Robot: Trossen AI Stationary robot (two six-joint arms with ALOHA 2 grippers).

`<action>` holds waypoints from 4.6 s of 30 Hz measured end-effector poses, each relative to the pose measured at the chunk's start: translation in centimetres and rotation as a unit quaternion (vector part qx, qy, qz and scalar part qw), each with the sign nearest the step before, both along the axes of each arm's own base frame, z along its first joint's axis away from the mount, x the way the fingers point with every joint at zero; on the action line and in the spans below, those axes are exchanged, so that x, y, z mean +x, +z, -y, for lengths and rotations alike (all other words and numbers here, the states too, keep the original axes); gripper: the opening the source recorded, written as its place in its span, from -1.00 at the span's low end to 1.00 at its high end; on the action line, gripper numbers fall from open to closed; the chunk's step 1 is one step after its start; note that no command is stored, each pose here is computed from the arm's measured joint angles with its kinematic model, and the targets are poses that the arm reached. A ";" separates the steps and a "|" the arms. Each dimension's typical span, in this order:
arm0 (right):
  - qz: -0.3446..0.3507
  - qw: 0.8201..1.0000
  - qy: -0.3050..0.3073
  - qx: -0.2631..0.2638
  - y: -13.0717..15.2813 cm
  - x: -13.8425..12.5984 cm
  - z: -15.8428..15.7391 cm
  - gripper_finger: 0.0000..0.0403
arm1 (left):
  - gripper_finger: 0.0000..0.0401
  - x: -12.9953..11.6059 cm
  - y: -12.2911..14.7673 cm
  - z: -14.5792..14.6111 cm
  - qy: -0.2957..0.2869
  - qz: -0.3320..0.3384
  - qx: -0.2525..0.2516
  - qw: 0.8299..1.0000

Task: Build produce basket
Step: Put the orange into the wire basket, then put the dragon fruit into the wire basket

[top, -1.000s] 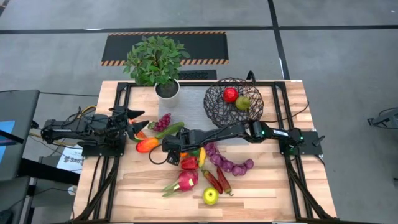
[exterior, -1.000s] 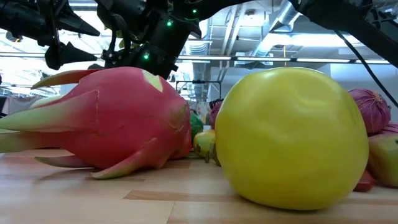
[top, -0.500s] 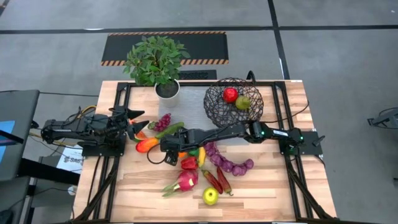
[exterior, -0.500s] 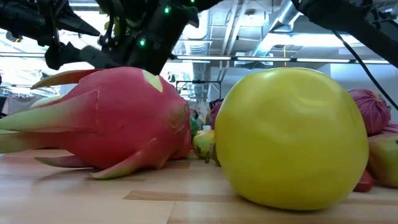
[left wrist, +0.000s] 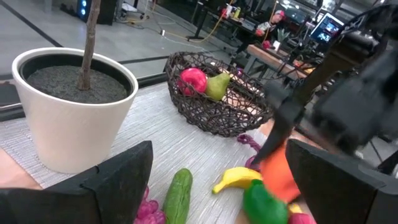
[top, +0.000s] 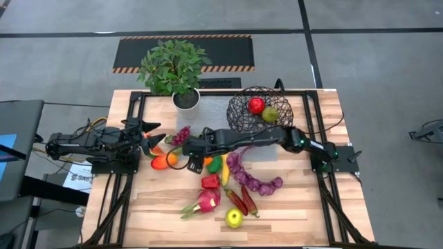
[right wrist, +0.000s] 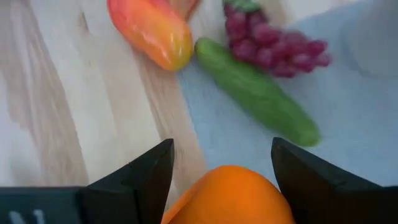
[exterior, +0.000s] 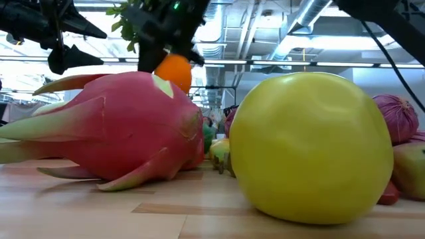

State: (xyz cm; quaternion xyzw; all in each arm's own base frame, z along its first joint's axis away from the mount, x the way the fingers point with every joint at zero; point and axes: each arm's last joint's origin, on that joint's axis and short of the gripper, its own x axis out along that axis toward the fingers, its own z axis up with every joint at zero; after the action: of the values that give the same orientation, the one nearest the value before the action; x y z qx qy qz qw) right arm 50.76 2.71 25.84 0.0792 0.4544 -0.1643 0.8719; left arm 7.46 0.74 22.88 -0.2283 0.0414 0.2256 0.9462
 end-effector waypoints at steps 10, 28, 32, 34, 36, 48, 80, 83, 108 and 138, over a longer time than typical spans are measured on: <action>-0.047 0.996 -0.041 -0.068 5.2 -4.4 0.9 0.32 | 0.77 0.0 0.0 0.0 0.000 0.000 0.000 1.000; -0.110 0.973 -0.136 -0.150 11.9 -12.5 3.5 0.32 | 0.77 0.0 -0.1 0.0 -0.001 -0.003 0.000 1.000; -0.117 0.969 -0.159 -0.149 12.7 -14.6 5.2 0.32 | 0.77 -0.1 -0.3 0.0 -0.001 -0.017 -0.002 1.000; -0.124 0.963 -0.184 -0.151 12.6 -15.9 6.3 0.32 | 0.77 -0.1 -0.4 0.0 -0.001 -0.022 -0.002 1.000; -0.125 0.958 -0.211 -0.148 12.3 -17.0 7.4 0.32 | 0.77 -0.1 -0.5 0.0 0.000 -0.024 -0.003 1.000; -0.066 0.947 -0.303 -0.082 2.7 -21.9 12.7 0.32 | 0.77 -0.1 -0.5 0.0 0.003 -0.024 -0.002 1.000; -0.091 0.937 -0.336 0.015 -6.0 -25.3 14.8 0.62 | 0.77 -0.2 -0.7 0.0 0.005 -0.029 -0.012 0.999; -0.095 0.938 -0.333 0.020 -5.7 -25.2 14.7 0.66 | 0.77 -0.2 -0.7 0.0 0.006 -0.029 -0.014 0.999; 0.179 0.977 0.074 0.086 3.6 -18.0 -10.0 0.67 | 0.77 -0.2 -0.8 0.0 0.003 -0.036 -0.014 0.999; 0.065 0.943 0.327 0.004 -10.5 -6.4 -12.9 0.66 | 0.77 -0.5 -1.7 0.0 0.014 -0.074 -0.038 0.996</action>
State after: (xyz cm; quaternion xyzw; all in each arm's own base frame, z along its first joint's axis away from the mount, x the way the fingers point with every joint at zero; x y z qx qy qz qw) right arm 44.32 15.57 15.37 -0.0593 0.3982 0.1369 0.9051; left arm 6.93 0.78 21.16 -0.2470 0.1165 0.2532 0.9281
